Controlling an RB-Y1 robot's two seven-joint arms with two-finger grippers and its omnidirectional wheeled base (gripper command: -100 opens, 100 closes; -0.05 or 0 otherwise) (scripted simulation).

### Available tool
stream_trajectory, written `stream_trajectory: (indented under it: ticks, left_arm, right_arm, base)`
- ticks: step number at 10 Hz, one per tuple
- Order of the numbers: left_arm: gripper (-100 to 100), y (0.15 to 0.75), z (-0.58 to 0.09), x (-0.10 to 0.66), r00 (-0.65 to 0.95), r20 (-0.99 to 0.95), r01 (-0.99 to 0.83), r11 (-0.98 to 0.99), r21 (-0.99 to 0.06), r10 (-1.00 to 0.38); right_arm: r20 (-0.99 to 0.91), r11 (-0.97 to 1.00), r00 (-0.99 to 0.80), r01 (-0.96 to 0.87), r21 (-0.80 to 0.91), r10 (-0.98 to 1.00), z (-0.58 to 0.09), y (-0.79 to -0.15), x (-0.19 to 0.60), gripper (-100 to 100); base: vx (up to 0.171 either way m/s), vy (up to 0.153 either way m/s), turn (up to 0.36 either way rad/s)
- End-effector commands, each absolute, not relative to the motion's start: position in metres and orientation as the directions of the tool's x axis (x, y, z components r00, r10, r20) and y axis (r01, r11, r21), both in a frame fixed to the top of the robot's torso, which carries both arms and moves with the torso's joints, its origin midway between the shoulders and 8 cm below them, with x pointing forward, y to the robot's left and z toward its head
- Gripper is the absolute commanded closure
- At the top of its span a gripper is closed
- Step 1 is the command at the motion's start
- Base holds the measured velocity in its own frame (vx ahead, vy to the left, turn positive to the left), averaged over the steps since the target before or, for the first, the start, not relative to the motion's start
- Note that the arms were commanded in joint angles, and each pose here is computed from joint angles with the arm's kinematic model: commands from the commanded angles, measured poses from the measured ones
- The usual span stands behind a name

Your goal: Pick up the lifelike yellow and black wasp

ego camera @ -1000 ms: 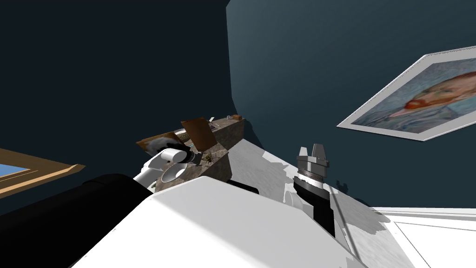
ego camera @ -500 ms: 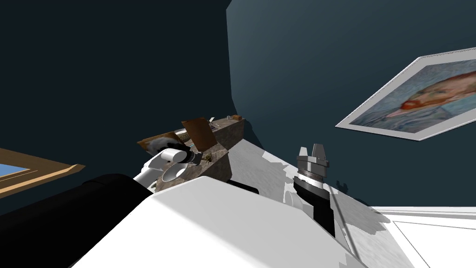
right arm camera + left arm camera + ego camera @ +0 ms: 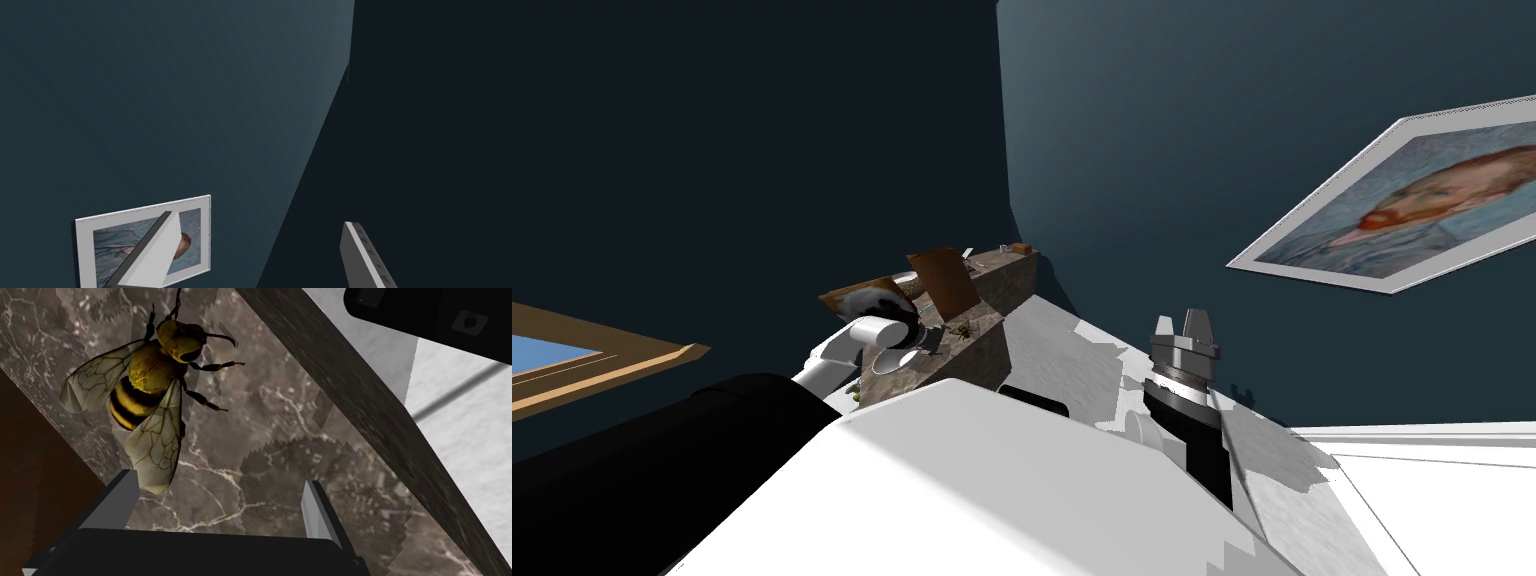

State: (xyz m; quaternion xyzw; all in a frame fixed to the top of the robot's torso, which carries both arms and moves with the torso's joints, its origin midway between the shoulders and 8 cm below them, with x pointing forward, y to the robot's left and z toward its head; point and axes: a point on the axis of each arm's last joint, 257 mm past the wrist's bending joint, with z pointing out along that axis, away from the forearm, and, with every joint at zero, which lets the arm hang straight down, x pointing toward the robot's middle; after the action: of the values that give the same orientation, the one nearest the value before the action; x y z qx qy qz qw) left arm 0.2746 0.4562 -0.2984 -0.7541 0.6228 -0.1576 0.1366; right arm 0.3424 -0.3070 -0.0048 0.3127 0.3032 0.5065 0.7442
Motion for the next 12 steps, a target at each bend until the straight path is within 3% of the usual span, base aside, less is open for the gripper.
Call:
stream_trajectory:
  ticks: [1, 4, 5, 11, 12]
  left_arm:
    - [-100, 0.464, -0.297, 0.266, 0.166, 0.054, -0.906, -0.173, -0.386, -0.985]
    - [-100, 0.477, -0.297, 0.243, 0.157, 0.033, -0.929, -0.159, -0.335, -0.987]
    - [-100, 0.477, -0.299, 0.255, 0.196, 0.055, -0.910, -0.202, -0.362, -0.979]
    - [-100, 0.450, -0.309, 0.282, 0.228, 0.115, -0.877, -0.255, -0.407, -0.967]
    - [-100, 0.454, -0.307, 0.281, 0.224, 0.106, -0.881, -0.247, -0.404, -0.969]
  right_arm:
    - [-0.135, 0.291, 0.303, -0.564, 0.772, 0.943, -0.005, -0.307, 0.342, 0]
    - [-0.134, 0.291, 0.303, -0.564, 0.773, 0.943, -0.005, -0.307, 0.342, 0]
    - [-0.135, 0.291, 0.303, -0.564, 0.772, 0.943, -0.005, -0.307, 0.342, 0]
    - [-0.136, 0.292, 0.304, -0.563, 0.773, 0.943, -0.005, -0.307, 0.342, 0]
    - [-0.136, 0.292, 0.304, -0.563, 0.773, 0.943, -0.005, -0.307, 0.342, 0]
  base:
    - [-0.238, -0.122, -0.015]
    - [-0.203, -0.110, 0.017]
    - [0.056, 0.034, 0.136]
    - [0.225, 0.117, -0.011]
    - [0.049, 0.013, 0.001]
